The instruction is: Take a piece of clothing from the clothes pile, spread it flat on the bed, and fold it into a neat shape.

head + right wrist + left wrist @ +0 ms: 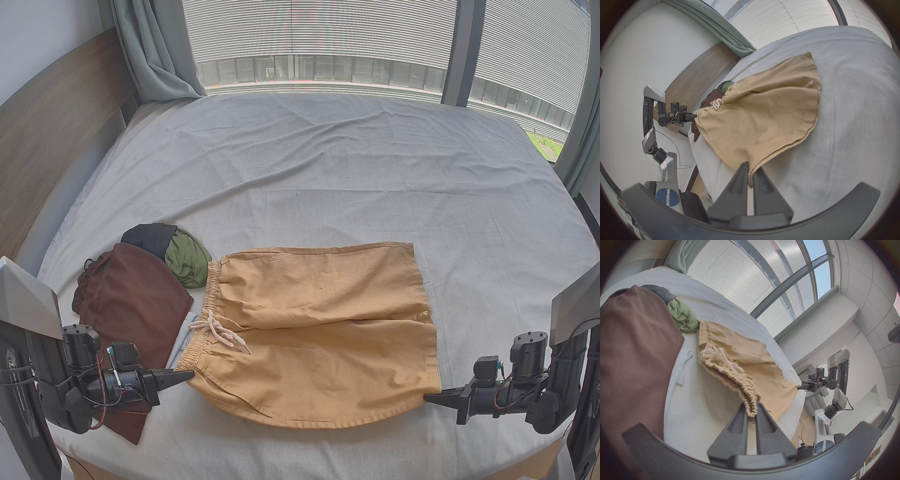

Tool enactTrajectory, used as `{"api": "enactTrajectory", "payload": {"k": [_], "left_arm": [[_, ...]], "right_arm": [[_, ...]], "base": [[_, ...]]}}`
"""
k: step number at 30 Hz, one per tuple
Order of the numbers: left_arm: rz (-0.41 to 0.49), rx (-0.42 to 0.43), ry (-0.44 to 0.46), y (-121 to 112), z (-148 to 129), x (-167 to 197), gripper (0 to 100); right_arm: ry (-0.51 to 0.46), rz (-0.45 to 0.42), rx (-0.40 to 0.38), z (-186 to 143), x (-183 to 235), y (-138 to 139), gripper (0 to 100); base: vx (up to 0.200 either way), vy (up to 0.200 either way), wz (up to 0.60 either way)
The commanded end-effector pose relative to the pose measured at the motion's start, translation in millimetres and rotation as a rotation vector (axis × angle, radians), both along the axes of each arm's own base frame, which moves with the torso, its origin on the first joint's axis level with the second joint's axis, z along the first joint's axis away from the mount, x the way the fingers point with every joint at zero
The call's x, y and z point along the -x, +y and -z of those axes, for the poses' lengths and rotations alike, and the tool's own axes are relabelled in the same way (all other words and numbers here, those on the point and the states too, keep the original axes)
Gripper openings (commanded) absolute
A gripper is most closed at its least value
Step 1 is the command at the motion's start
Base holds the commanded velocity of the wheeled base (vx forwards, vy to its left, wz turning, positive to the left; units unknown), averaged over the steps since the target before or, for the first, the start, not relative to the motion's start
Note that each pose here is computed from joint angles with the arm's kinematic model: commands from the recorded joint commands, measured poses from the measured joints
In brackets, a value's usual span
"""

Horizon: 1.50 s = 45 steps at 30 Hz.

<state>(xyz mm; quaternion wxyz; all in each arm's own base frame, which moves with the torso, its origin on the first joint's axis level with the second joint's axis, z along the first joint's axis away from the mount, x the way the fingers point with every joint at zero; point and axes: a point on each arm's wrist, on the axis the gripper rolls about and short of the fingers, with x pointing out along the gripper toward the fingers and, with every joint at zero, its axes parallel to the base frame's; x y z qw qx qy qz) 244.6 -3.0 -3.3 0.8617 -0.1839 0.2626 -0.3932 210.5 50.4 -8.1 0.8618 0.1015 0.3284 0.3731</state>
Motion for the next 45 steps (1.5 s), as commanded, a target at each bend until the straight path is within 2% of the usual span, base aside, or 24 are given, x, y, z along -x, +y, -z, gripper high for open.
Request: {"api": "enactTrajectory", "payload": {"k": [1,12,19,23,27,32,45], "left_arm": [[0.003,0.011,-0.050,-3,-16,-1,0],[-0.017,0.056,-0.052,-3,-27,-9,0],[-0.038,0.091,-0.024,-3,-31,-11,0],[-0.050,0.099,-0.013,-3,-32,-12,0],[-0.061,0.107,-0.010,-3,-33,-15,0],[-0.114,0.125,-0.004,-2,-36,-23,0],[-0.183,0.153,-0.007,0,-42,-36,0]], "right_arm": [[-0.050,0.010,-0.023,-17,4,-1,0],[-0.127,0.010,-0.055,-38,7,1,0],[-0.177,0.005,-0.068,-49,9,1,0],[-0.205,-0.024,-0.103,-58,10,1,0],[-0.219,-0.015,-0.126,-65,12,1,0],[-0.254,-0.021,-0.135,-73,15,2,0],[-0.309,-0.035,-0.148,-85,20,3,0]], "base": [[0.000,0.000,0.00],[0.000,0.000,0.00],[0.000,0.000,0.00],[0.000,0.000,0.00],[0.000,0.000,0.00],[0.000,0.000,0.00],[0.000,0.000,0.00]]}}
